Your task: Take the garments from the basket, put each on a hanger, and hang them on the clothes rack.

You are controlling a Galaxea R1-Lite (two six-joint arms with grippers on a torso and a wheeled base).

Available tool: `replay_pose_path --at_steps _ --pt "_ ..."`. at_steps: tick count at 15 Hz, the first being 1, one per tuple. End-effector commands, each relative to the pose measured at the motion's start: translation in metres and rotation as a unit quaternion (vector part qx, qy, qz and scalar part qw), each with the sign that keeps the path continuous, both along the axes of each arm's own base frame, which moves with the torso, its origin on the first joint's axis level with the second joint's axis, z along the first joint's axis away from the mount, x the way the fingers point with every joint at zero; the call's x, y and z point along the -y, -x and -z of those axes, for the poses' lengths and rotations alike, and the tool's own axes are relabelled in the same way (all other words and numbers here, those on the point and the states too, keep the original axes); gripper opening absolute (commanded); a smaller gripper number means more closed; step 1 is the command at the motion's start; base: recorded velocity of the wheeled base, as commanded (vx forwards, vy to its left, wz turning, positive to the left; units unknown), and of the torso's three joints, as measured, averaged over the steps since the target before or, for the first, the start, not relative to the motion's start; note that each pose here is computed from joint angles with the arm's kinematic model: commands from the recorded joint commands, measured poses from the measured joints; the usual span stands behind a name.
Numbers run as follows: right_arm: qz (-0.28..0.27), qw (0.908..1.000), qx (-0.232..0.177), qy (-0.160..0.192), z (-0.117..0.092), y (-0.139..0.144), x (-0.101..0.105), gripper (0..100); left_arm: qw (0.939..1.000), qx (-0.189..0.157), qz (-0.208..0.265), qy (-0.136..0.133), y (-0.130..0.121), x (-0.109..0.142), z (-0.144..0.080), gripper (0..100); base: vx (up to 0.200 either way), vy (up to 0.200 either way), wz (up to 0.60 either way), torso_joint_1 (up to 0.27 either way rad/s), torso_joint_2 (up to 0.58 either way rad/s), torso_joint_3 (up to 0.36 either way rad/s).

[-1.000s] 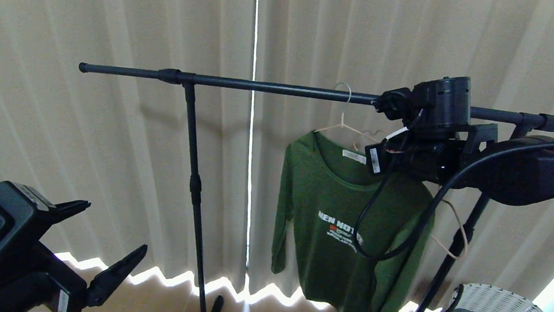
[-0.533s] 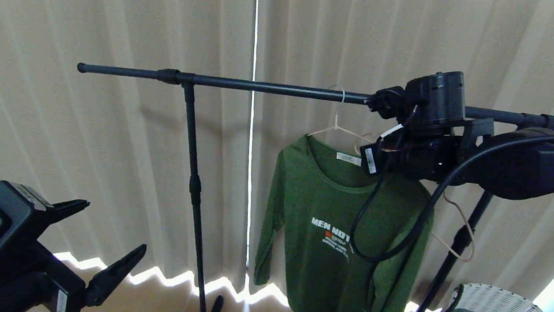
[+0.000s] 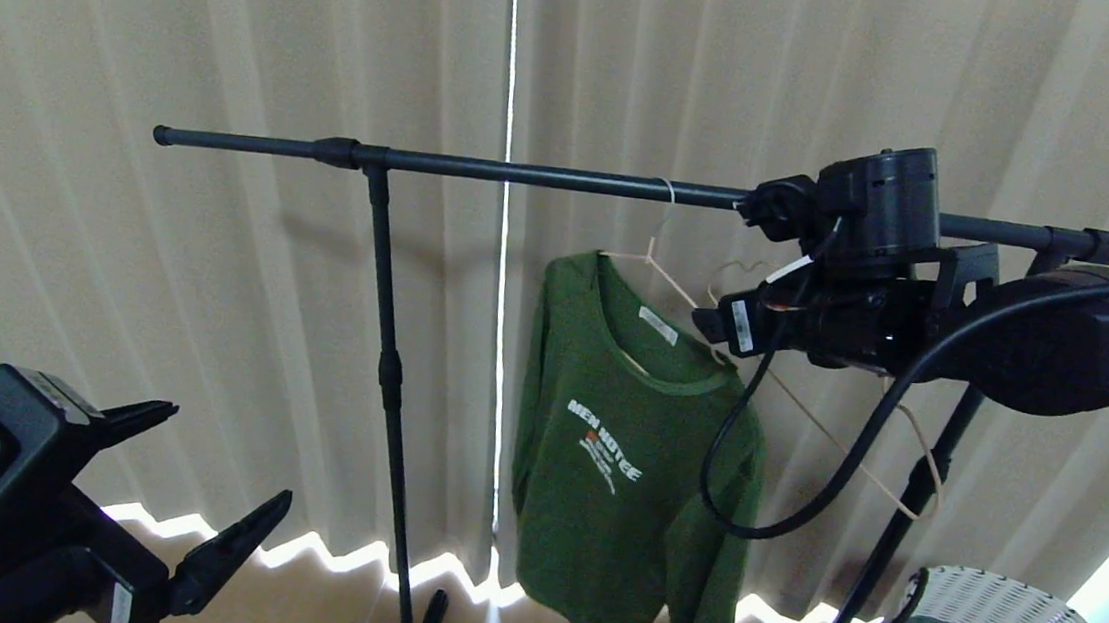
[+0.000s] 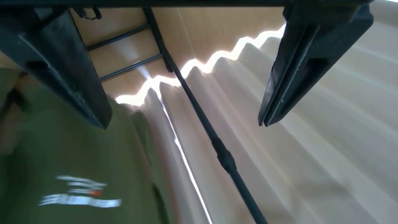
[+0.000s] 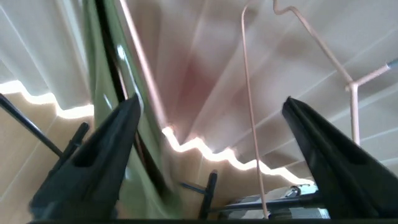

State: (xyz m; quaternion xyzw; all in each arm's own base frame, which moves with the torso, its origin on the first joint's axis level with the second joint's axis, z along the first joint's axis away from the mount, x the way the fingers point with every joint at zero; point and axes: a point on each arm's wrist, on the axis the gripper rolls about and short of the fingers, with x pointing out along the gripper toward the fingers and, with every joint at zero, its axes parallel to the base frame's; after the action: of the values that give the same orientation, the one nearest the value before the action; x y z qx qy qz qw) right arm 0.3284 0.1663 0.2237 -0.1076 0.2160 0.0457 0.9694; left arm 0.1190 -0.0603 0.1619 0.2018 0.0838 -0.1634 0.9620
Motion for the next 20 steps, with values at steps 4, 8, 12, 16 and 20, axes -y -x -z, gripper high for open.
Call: replay_pose_path --at_steps 4,8,12,16,20 --pt "-0.004 0.9985 0.036 -0.040 -0.017 0.053 0.022 100 1.0000 0.000 0.000 -0.005 0.001 -0.001 0.002 100 0.000 0.000 0.00 0.000 0.00 0.000" --pt "0.005 0.9988 0.044 -0.021 -0.019 0.112 0.062 100 0.9998 0.019 -0.002 0.003 0.014 -0.008 0.001 100 0.000 0.000 0.00 0.000 0.00 0.000" --pt "0.053 0.9965 0.044 0.048 -0.002 0.163 0.120 100 0.9979 0.008 -0.064 0.003 0.023 -0.027 0.015 100 0.000 0.000 0.00 0.000 0.00 0.000" --pt "0.068 0.9951 0.054 0.048 0.008 0.194 0.135 100 0.9960 -0.011 -0.089 -0.006 0.011 -0.029 0.016 100 0.000 0.000 0.00 0.000 0.00 0.000" --pt "0.066 0.9954 0.051 0.048 0.024 0.207 0.139 100 0.9951 -0.016 -0.097 0.002 0.006 -0.028 0.015 100 0.000 0.000 0.00 0.000 0.00 0.000"
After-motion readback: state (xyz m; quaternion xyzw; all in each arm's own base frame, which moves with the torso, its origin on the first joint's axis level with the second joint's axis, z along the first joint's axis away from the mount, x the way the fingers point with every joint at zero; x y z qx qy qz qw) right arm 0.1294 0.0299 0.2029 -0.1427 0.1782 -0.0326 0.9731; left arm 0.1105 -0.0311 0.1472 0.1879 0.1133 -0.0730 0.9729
